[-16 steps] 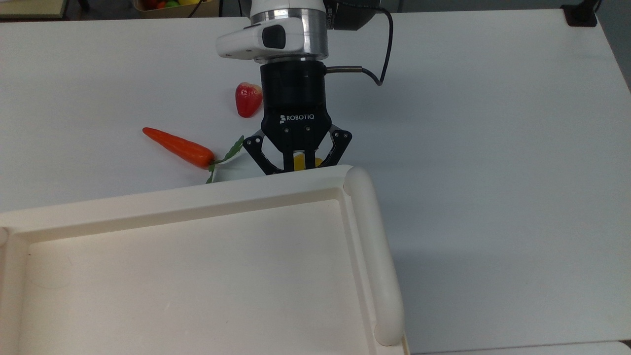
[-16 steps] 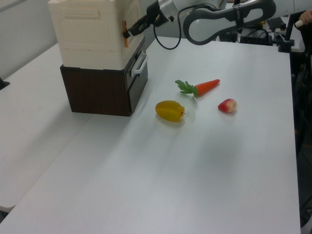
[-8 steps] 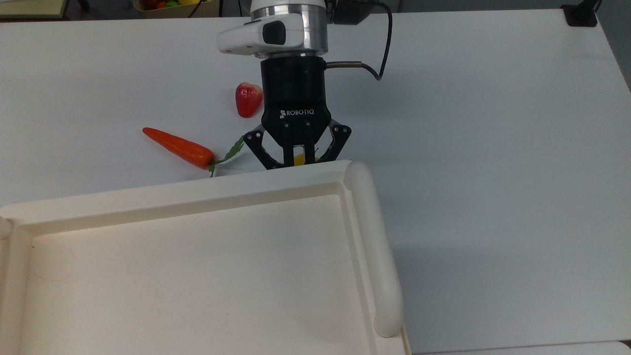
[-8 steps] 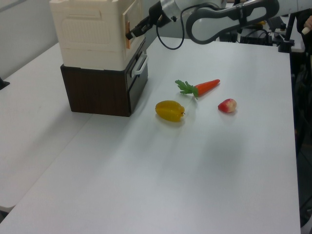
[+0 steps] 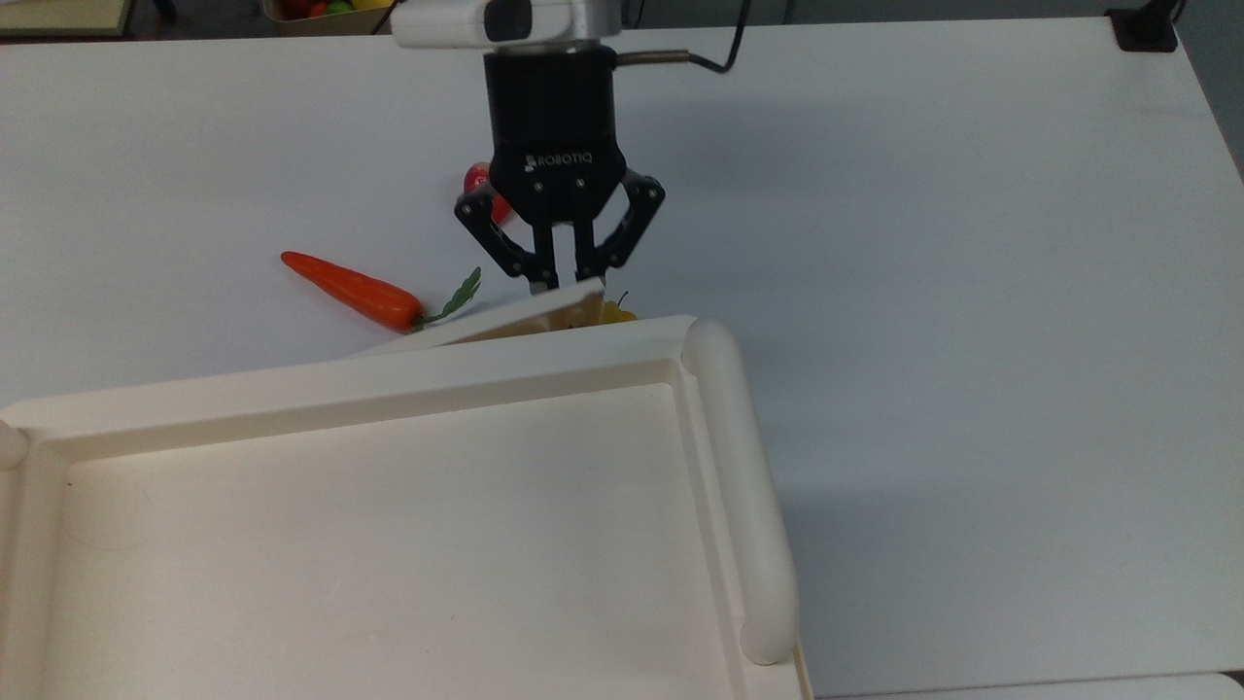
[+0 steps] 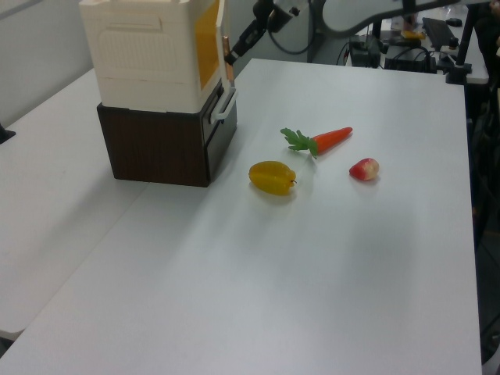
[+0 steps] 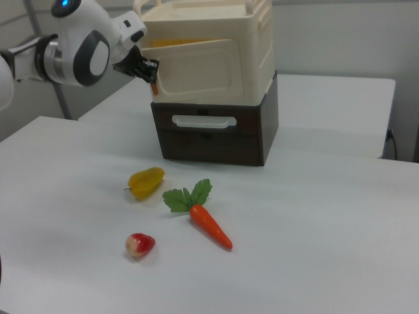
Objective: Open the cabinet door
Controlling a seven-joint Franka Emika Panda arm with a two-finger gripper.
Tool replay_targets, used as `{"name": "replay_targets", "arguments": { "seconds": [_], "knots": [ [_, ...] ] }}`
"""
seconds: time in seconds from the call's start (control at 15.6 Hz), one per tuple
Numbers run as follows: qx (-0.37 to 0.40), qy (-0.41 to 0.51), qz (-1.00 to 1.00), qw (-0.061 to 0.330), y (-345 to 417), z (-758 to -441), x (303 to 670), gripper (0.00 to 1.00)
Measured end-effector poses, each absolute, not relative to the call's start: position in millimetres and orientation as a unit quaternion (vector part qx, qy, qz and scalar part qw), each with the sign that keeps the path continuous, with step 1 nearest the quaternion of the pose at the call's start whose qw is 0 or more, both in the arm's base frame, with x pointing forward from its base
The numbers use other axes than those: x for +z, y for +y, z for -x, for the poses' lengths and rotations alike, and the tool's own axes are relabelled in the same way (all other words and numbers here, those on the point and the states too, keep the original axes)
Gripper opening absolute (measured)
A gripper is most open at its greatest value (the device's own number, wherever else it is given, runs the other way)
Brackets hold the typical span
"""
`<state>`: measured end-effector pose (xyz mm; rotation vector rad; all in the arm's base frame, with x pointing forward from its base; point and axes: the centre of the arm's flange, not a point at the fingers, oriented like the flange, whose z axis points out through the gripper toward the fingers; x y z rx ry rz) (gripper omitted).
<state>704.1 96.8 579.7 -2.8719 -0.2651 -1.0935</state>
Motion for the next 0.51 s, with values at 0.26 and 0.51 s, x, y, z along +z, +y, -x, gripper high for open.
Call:
{"name": "replay_targets", "arguments": {
  "seconds": [0.26,0.51],
  "knots": [
    [-0.205,-0.052,0.975,0.066,48,-679,561,0.3],
    [-0.125,-0.027,0.989,0.068,4,-647,577,0.71]
  ]
}}
